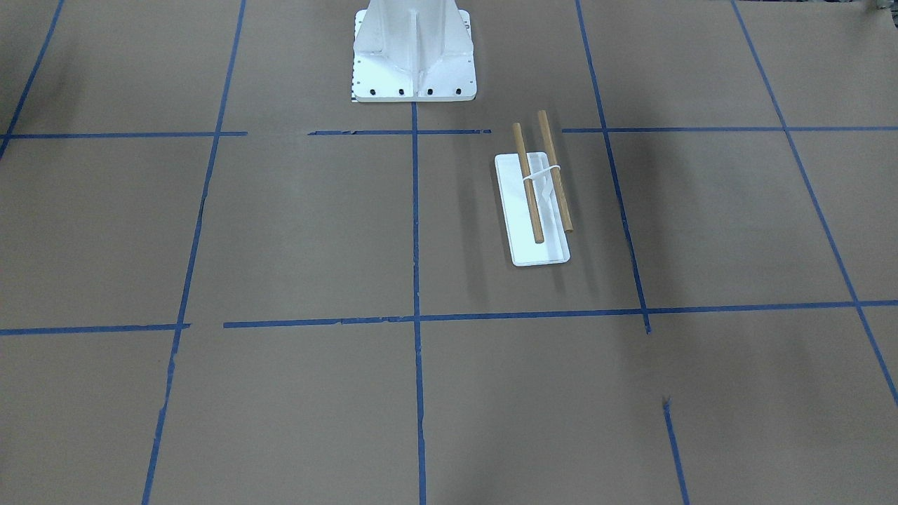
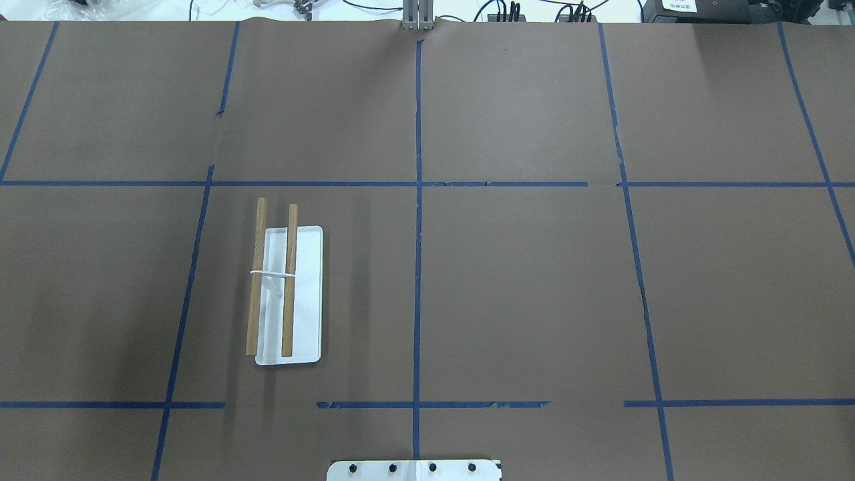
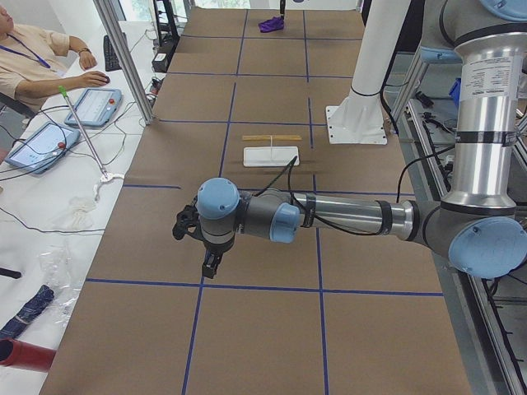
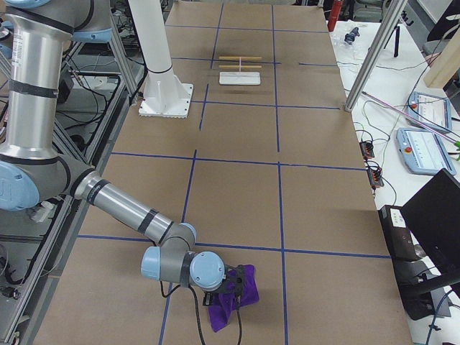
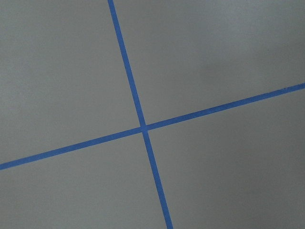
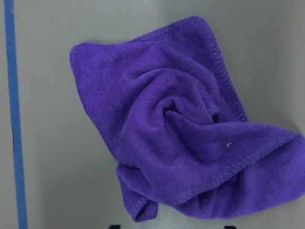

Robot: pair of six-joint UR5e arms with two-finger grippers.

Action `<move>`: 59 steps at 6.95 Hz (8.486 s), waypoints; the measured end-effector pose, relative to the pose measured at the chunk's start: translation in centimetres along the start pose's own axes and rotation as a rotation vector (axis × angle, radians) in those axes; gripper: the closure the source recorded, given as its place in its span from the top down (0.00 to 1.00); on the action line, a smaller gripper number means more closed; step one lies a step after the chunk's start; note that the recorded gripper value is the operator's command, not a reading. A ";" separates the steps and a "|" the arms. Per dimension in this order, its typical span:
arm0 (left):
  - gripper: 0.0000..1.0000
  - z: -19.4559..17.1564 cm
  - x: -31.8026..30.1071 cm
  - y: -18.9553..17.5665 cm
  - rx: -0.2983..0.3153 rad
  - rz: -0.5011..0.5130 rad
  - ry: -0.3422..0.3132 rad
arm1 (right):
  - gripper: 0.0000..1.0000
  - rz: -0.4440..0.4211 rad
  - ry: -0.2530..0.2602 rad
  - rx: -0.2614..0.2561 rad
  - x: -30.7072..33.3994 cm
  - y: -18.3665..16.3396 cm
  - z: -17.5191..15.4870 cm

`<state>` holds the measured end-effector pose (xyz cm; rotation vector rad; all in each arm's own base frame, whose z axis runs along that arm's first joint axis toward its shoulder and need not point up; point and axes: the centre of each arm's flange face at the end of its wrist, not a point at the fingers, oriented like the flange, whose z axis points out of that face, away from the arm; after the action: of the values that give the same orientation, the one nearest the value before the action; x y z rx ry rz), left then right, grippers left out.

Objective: Hang towel on rack

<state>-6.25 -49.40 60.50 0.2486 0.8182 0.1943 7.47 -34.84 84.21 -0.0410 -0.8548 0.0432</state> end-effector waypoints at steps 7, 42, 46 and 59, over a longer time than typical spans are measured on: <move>1.00 -0.6 0.5 -0.2 0.013 0.011 -0.003 | 0.62 0.023 0.012 -0.009 1.1 -2.4 0.6; 1.00 -3.3 58.6 -14.7 -0.114 -1.062 0.817 | 0.00 0.424 -0.451 0.053 -79.7 -4.6 -23.1; 0.94 -0.3 66.5 -15.1 -0.213 -1.232 0.838 | 0.00 0.419 -0.465 0.054 -80.9 -3.8 -22.7; 0.00 1.0 71.2 -13.5 -0.209 -1.220 0.870 | 0.88 0.407 -0.477 0.042 -81.0 -2.5 -22.9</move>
<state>43.13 -43.50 7.75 -0.5991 1.6530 -0.8177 -28.31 -42.18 8.32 -0.1705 -1.3106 0.4679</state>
